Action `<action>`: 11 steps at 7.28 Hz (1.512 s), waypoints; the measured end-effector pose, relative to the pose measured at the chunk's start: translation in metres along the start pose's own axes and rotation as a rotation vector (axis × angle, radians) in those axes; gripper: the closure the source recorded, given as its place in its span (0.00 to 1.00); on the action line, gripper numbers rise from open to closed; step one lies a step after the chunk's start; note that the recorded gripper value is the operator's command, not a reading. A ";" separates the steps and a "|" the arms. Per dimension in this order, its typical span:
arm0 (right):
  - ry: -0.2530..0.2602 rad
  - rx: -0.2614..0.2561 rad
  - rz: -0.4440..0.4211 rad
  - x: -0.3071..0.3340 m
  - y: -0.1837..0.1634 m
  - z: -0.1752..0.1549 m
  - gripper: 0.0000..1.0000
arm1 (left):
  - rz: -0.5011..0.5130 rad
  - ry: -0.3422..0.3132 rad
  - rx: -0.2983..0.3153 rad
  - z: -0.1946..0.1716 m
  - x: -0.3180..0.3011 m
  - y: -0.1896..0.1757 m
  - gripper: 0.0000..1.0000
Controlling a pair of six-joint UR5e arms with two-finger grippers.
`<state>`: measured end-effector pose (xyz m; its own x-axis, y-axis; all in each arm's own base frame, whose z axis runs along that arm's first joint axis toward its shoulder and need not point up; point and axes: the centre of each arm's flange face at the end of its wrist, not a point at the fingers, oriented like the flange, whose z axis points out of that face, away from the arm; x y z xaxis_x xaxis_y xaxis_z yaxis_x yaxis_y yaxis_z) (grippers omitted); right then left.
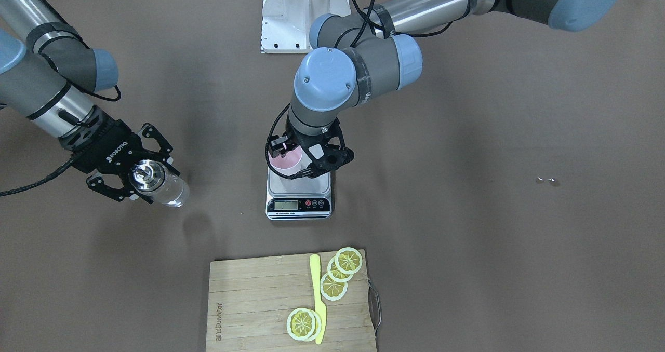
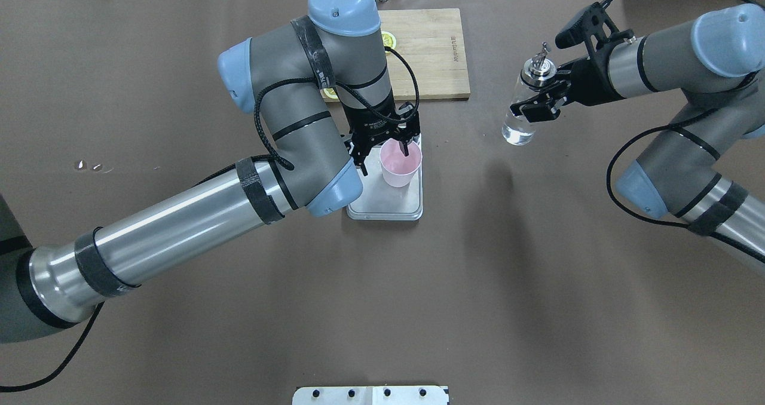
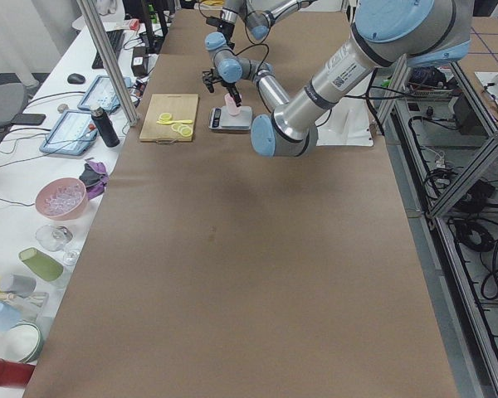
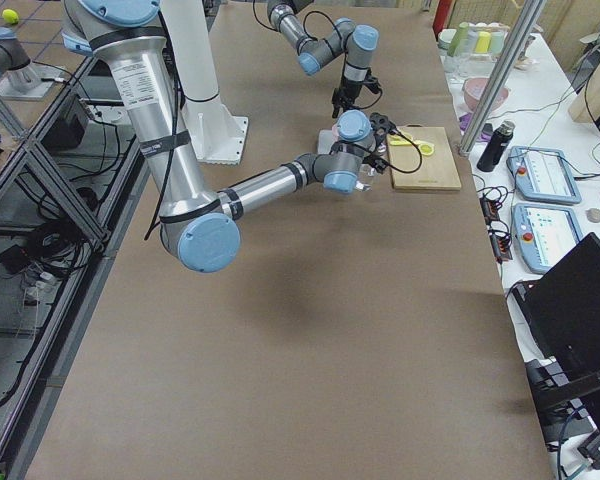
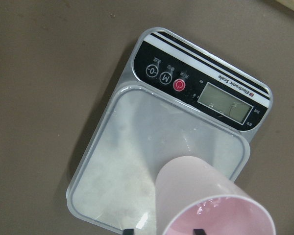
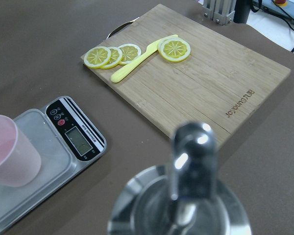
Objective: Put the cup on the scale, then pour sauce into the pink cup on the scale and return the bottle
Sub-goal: 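Open and withdraw the left gripper while the right gripper carries the bottle toward the cup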
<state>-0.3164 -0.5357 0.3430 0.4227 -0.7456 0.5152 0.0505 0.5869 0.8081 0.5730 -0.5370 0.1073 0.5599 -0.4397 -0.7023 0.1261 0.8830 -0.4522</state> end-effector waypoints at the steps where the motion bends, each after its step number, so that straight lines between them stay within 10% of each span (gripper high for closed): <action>1: 0.020 -0.011 -0.003 -0.020 -0.007 -0.002 0.35 | 0.001 0.011 0.003 -0.009 0.000 -0.002 0.06; 11: 0.096 -0.139 -0.242 -0.111 -0.013 0.007 0.35 | 0.121 0.033 0.084 -0.119 -0.187 -0.103 0.02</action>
<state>-0.3705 -0.4632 0.2776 0.4667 -0.8396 0.2779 0.2805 0.4385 0.8538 0.3581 -0.5655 0.2194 0.5484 -0.3330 -0.7671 0.1281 0.9399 -0.3164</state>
